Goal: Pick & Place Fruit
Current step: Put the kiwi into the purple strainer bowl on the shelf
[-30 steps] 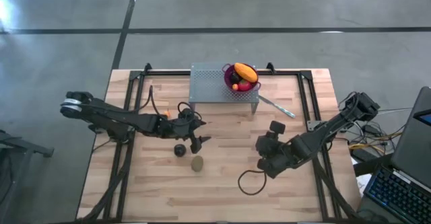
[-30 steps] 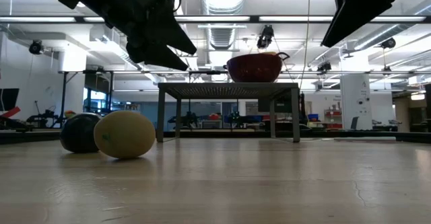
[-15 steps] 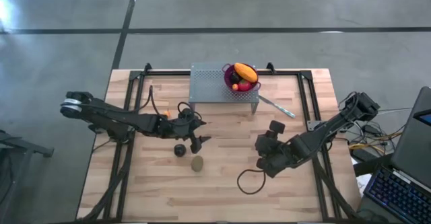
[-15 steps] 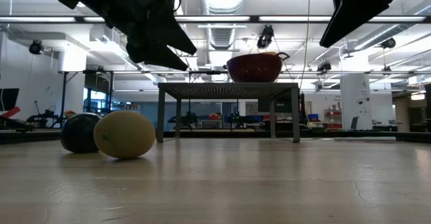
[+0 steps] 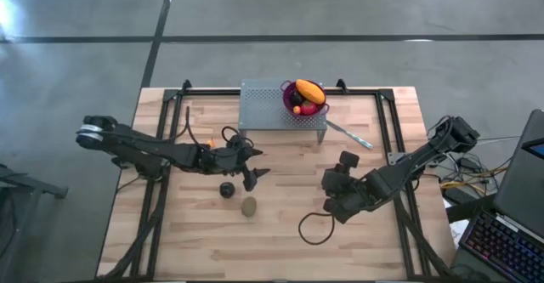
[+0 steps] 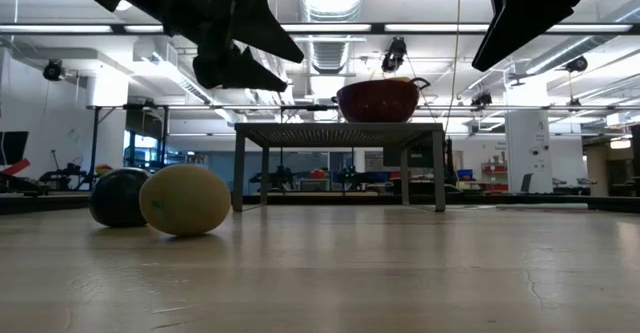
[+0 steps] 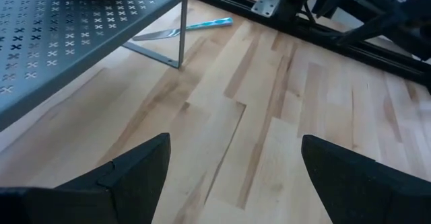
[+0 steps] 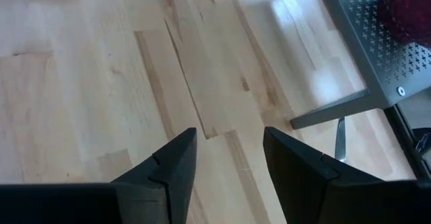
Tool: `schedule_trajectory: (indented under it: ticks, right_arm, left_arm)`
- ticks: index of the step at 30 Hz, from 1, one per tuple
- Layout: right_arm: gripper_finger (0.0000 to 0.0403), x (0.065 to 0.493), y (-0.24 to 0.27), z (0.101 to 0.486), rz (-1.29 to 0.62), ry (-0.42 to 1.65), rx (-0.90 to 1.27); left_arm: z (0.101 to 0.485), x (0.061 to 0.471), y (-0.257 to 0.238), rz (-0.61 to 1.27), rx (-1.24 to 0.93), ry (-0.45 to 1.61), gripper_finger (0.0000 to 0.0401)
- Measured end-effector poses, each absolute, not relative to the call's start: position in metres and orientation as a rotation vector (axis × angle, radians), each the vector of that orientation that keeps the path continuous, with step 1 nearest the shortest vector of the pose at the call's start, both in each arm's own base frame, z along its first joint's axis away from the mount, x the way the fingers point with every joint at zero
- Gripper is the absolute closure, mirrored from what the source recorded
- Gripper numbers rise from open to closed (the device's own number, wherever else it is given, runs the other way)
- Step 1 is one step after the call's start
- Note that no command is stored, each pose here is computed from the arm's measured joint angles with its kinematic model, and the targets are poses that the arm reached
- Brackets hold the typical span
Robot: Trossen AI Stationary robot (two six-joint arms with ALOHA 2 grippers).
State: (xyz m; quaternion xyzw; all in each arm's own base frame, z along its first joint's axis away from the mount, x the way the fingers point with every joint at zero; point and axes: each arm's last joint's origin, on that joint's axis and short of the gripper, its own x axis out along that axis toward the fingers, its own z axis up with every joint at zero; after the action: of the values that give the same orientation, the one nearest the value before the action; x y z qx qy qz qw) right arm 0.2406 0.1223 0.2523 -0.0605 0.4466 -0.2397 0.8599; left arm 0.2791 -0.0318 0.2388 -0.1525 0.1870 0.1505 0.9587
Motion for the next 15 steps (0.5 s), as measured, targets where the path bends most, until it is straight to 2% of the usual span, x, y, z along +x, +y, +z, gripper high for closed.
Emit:
schedule_trajectory:
  ticks: [15]
  right_arm:
    - [0.0275, 0.2407, 0.1222, 0.2524, -0.503, 0.937, -0.127]
  left_arm:
    - [0.2388, 0.2790, -0.0322, 0.304, -0.374, 0.374, 0.0062]
